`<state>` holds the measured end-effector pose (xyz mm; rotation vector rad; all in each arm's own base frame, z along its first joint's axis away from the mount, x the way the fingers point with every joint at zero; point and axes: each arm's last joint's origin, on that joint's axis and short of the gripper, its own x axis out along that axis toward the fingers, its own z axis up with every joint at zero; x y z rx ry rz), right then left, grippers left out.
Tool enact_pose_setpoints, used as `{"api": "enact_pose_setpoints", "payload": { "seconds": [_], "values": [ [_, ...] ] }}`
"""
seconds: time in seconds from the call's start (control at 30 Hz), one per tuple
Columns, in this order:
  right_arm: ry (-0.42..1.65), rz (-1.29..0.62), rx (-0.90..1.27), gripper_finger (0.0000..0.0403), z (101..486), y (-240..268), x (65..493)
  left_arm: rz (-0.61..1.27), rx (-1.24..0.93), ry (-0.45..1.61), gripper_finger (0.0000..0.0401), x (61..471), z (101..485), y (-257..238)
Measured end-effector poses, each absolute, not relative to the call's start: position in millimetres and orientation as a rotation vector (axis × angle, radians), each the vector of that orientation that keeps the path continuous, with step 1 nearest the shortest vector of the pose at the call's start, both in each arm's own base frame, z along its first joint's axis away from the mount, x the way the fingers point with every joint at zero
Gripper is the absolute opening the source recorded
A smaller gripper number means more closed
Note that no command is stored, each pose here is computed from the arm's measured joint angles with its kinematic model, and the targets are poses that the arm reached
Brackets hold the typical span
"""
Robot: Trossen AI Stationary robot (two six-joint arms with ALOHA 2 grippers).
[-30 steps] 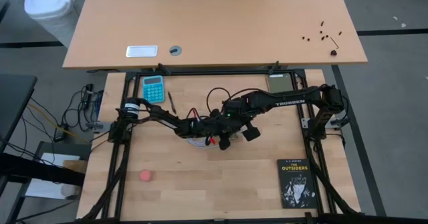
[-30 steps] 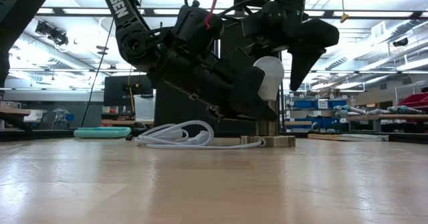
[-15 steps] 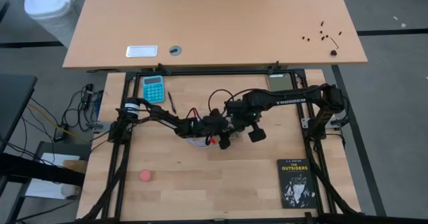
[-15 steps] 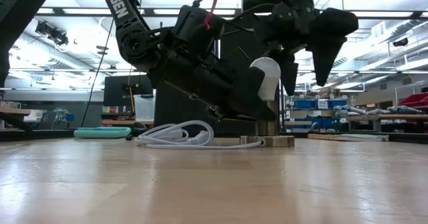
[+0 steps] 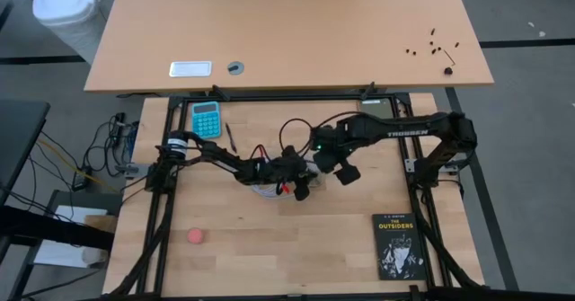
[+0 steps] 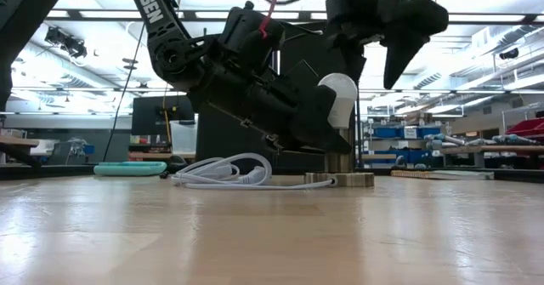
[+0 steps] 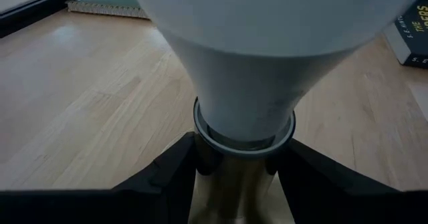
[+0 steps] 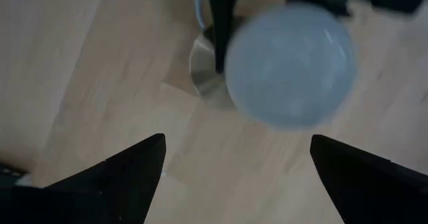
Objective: Screw lightbulb
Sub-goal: Insert the white lightbulb into the desk lamp
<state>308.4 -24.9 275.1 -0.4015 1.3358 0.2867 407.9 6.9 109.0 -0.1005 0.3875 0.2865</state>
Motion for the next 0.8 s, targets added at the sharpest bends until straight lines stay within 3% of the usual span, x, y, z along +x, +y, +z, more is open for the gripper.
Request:
{"api": "enact_pose_setpoints", "payload": {
  "seconds": [0.27,0.8],
  "values": [
    [1.216,0.285,-0.577,0.038,278,-21,321,0.233,-0.086,0.393,0.0193,408,109,6],
    [1.237,0.358,-0.566,0.0383,261,-13,334,0.225,-0.088,0.39,0.0193,408,109,5]
  ]
}}
